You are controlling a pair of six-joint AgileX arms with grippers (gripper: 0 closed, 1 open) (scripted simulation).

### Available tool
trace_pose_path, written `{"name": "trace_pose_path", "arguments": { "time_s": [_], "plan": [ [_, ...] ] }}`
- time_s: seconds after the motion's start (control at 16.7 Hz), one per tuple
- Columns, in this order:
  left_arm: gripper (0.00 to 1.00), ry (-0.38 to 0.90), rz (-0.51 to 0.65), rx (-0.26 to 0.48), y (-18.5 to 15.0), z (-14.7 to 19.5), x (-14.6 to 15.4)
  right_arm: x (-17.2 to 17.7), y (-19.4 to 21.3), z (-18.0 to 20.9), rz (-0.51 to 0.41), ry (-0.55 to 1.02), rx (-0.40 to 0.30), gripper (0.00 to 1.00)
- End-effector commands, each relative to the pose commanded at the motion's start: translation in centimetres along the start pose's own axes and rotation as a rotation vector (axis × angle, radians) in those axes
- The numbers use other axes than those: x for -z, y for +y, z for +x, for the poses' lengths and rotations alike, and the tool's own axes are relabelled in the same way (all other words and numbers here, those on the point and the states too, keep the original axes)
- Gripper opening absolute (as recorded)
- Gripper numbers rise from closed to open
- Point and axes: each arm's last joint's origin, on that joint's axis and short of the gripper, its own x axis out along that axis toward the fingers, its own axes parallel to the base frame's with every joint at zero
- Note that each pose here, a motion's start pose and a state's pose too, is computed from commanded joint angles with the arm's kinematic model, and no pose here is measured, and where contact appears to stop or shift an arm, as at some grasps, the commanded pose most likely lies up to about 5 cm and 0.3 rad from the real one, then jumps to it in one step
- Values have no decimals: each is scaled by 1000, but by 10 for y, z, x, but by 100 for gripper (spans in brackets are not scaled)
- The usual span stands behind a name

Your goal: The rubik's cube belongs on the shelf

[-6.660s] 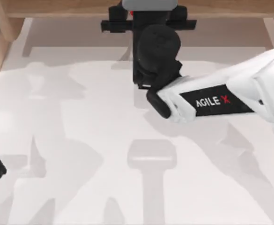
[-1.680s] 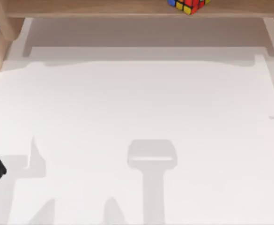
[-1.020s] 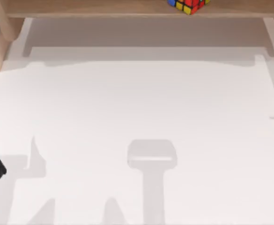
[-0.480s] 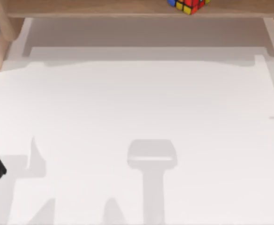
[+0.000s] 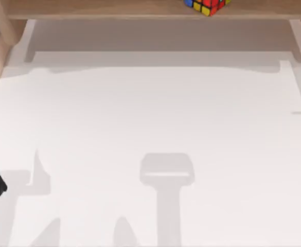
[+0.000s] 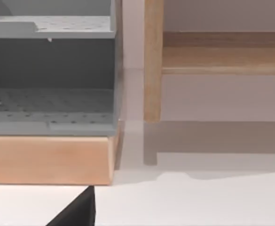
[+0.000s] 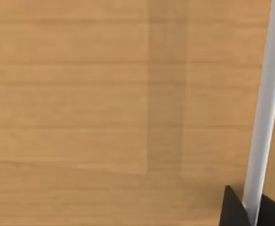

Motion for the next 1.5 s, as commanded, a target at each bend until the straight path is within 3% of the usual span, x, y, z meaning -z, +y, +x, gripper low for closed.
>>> {"name": "trace_pose_path", "arguments": {
  "time_s": [0.18, 0.54, 0.96, 1.26, 1.5],
  "plan": [
    [100, 0, 0, 0, 0, 0, 0, -2, -1, 22, 2, -2, 0, 0],
    [100, 0, 0, 0, 0, 0, 0, -1, 1, 26, 6, 2, -7, 0],
    [100, 0, 0, 0, 0, 0, 0, -1, -1, 82, 3, 3, -1, 0],
    [100, 0, 0, 0, 0, 0, 0, 1, -1, 83, 8, 8, -5, 0],
    [100, 0, 0, 0, 0, 0, 0, 2, 1, 107, 6, 10, -7, 0]
  ]
}}
